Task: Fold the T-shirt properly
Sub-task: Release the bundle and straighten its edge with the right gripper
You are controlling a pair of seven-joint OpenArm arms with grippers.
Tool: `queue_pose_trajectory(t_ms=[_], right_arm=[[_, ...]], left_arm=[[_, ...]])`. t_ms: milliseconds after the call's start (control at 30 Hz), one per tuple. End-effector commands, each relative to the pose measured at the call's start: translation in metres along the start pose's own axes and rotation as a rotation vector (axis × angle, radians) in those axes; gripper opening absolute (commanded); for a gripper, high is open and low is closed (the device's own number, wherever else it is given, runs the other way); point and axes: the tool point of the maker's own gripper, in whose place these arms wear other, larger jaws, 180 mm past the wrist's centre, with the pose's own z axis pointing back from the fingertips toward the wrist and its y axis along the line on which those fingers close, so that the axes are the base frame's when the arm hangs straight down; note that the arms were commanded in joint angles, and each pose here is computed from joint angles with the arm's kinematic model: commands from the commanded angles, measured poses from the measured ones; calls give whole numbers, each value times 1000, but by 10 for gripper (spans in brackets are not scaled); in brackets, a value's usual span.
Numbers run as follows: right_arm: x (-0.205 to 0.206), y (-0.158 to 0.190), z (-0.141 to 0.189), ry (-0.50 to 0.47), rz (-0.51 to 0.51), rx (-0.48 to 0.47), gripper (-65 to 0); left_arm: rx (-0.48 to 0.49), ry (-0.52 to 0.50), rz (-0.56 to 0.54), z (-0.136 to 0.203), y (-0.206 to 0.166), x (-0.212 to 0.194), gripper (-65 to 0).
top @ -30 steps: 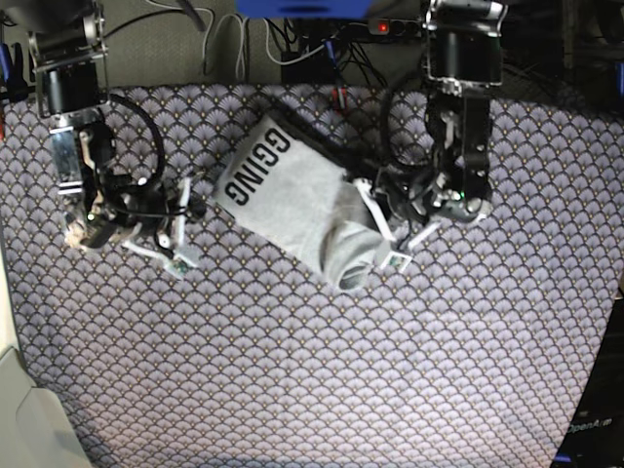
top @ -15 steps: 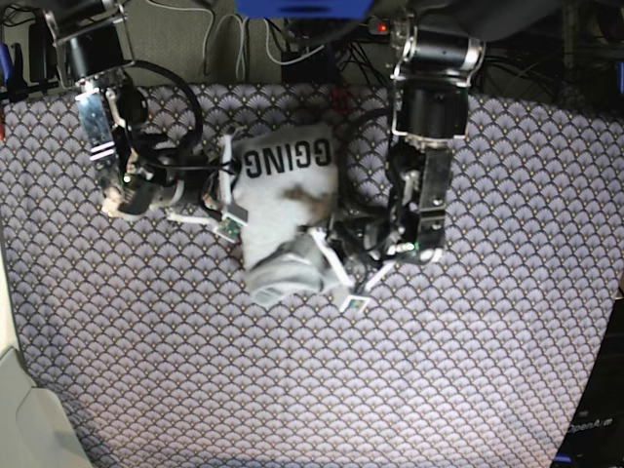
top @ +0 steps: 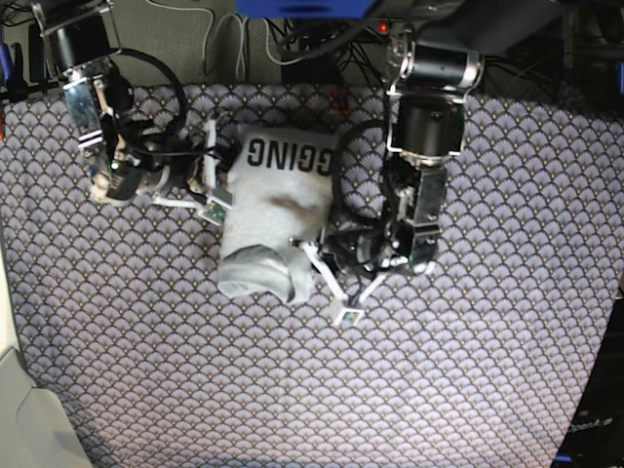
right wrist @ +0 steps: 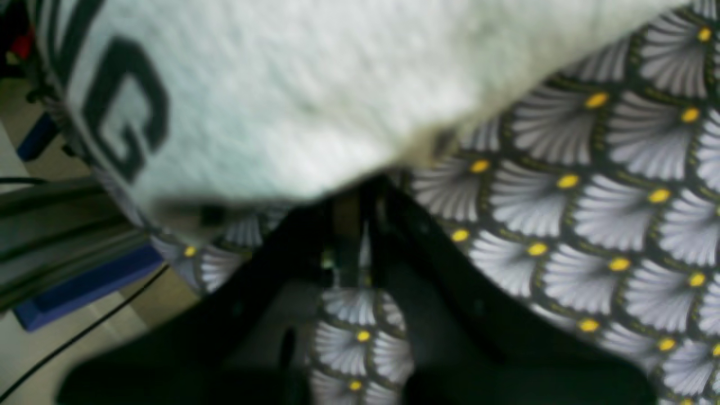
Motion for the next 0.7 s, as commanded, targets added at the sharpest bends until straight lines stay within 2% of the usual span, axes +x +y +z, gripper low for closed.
queue_pose_trajectory(t_ms=[0, 133, 267, 367, 500, 667], right_arm=[[8, -15, 12, -28, 10, -38, -650], [11, -52, 36, -64, -38, -133, -650], [25, -80, 58, -102, -38, -203, -650], [43, -90, 66, -133, -19, -228, -650], [79, -92, 70, -208, 2, -233, -650], [119, -87, 63, -230, 78, -202, -650]], left_arm=[[-4, -49, -21, 9, -1, 20, -647], [72, -99, 3, 48, 28, 29, -647], [190, -154, 24, 97, 68, 34, -647], [288, -150, 34, 126, 104, 16, -647], [404, -123, 83, 162, 147, -28, -647], [515, -93, 123, 201, 180, -70, -647]])
